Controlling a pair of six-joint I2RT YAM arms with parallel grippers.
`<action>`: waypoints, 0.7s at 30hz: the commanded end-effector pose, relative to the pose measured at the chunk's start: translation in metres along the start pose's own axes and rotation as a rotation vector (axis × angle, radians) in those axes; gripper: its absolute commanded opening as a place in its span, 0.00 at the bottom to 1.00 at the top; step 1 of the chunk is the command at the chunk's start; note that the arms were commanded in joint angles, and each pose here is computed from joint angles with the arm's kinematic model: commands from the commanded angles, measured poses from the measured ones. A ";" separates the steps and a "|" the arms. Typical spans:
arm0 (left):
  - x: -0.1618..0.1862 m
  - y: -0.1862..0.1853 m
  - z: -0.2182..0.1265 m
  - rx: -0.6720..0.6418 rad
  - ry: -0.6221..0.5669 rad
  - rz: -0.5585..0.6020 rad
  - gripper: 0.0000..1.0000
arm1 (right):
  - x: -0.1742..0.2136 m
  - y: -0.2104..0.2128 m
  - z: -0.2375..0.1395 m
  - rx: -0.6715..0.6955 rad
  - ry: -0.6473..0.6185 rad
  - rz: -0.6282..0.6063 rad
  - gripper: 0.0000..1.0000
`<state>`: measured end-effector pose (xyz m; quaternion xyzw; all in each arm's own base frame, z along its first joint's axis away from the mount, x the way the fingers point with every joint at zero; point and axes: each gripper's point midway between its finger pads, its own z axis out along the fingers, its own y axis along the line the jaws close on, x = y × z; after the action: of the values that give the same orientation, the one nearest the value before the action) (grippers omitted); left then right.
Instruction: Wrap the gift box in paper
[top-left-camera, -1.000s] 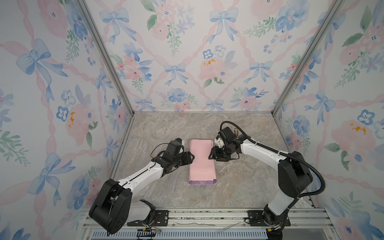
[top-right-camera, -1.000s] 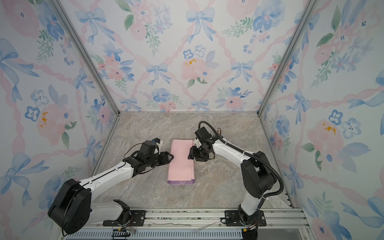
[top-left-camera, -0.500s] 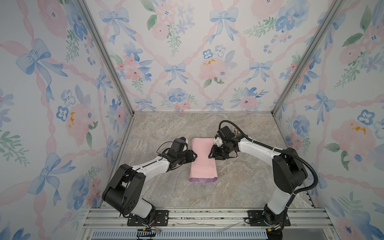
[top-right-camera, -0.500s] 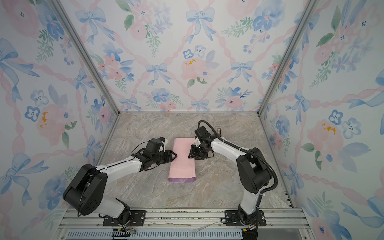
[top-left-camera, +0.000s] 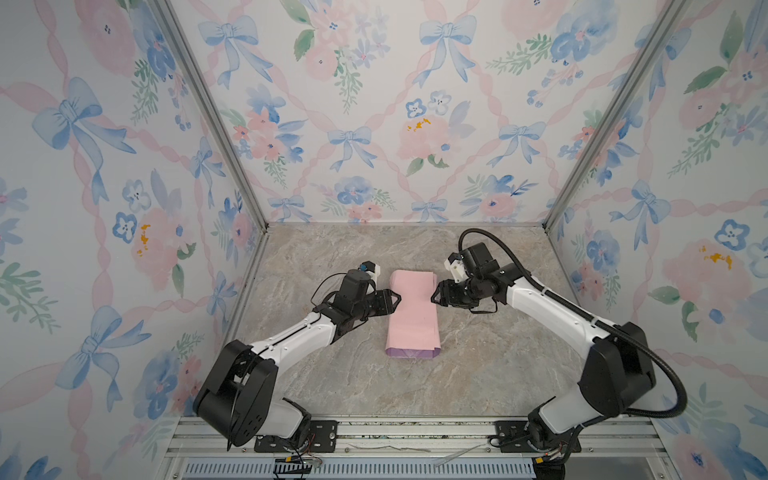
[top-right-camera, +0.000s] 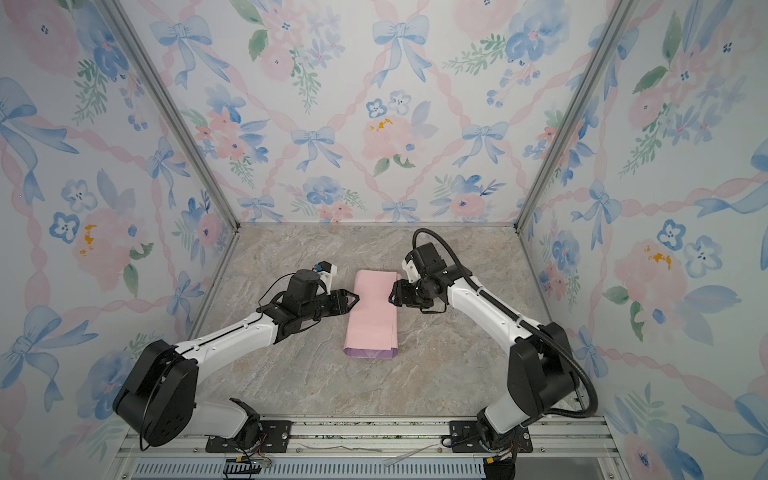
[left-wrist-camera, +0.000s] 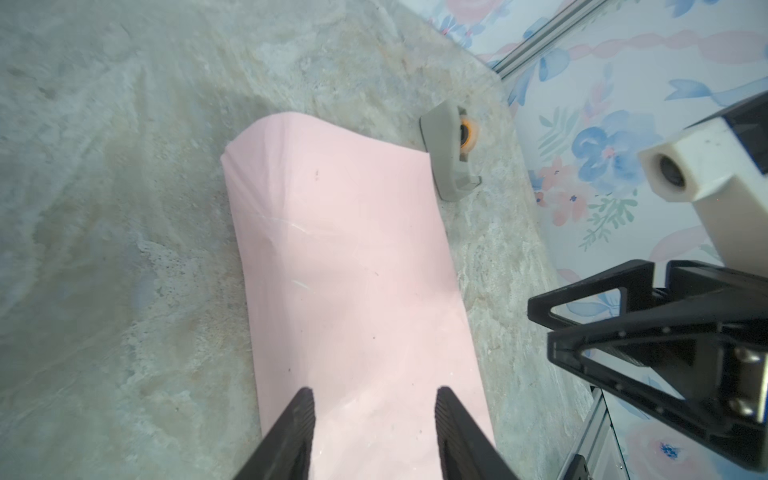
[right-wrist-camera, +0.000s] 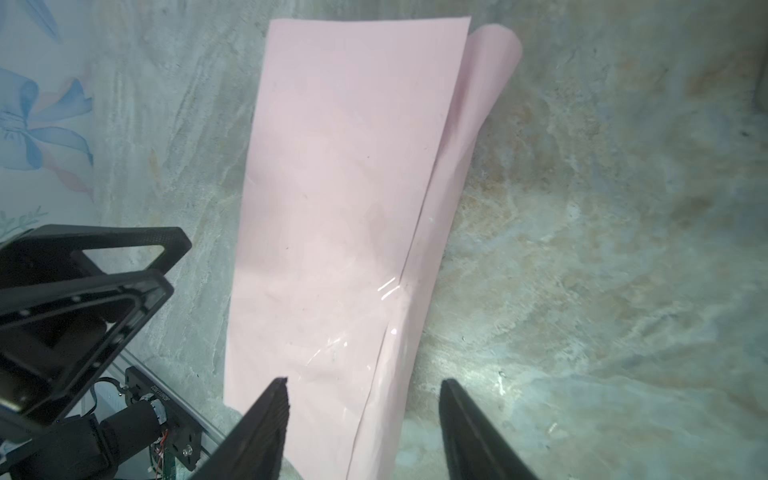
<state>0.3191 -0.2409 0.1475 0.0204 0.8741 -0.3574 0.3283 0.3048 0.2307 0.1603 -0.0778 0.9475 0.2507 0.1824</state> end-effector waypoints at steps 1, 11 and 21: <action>0.028 0.010 -0.012 -0.004 0.022 0.056 0.50 | 0.032 -0.009 0.002 0.063 0.006 -0.072 0.61; 0.072 0.018 -0.012 0.047 0.090 0.093 0.50 | 0.072 0.000 0.032 0.068 0.036 -0.177 0.61; 0.090 0.040 0.000 -0.041 0.127 0.104 0.48 | 0.071 -0.011 0.051 0.113 0.035 -0.197 0.61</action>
<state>0.2581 -0.2325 0.0777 0.0739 0.8950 -0.3369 0.2828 0.2559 0.2446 0.0967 -0.1553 0.9504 0.1934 0.1879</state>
